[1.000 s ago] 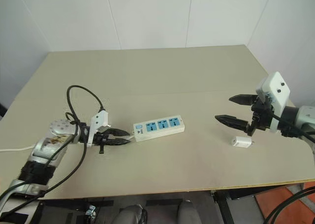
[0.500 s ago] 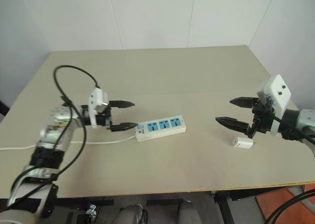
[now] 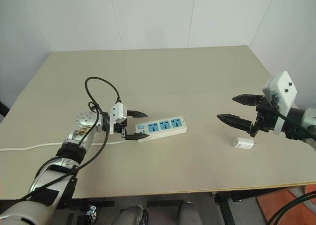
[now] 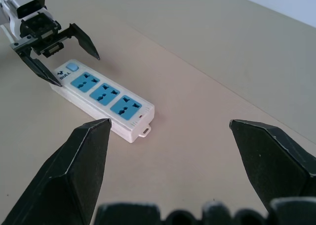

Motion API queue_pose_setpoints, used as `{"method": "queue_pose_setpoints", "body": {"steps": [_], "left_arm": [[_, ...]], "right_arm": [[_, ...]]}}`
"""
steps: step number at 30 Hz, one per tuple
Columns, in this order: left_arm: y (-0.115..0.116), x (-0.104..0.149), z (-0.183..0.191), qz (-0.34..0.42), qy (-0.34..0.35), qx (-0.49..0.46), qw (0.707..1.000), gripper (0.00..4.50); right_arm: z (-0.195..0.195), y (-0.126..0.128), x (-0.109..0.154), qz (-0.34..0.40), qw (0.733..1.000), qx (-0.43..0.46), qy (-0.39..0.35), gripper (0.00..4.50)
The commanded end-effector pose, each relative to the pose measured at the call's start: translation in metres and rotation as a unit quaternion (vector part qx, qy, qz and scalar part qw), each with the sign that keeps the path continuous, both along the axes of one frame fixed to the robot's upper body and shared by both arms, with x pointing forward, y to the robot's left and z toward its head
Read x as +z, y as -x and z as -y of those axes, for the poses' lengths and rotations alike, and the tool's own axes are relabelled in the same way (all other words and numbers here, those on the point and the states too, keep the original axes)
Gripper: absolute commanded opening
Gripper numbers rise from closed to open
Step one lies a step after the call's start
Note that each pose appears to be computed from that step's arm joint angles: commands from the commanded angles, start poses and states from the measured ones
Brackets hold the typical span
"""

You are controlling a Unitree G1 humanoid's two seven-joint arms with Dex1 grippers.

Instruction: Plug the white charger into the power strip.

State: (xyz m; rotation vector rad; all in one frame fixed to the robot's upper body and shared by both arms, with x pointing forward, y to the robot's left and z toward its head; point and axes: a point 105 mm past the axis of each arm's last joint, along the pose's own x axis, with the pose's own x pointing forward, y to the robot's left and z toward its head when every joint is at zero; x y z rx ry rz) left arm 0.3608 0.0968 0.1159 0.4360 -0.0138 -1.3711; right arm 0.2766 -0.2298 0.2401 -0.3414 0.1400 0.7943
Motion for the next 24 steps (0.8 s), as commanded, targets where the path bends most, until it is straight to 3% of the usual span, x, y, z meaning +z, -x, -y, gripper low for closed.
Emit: {"method": "queue_pose_setpoints", "body": {"steps": [1,5,24], "left_arm": [[0.002,-0.008,0.004,-0.014,0.008,-0.004,1.0,4.48],[0.001,0.004,0.008,-0.009,0.045,0.001,0.999,4.48],[0.011,-0.028,-0.001,-0.013,0.047,0.021,0.999,4.48]], "right_arm": [[0.0,0.005,0.014,0.027,1.0,-0.001,-0.004,4.5],[0.001,0.006,0.014,0.027,1.0,-0.001,-0.006,4.5],[-0.003,0.007,0.014,0.022,1.0,0.007,-0.013,4.5]]}}
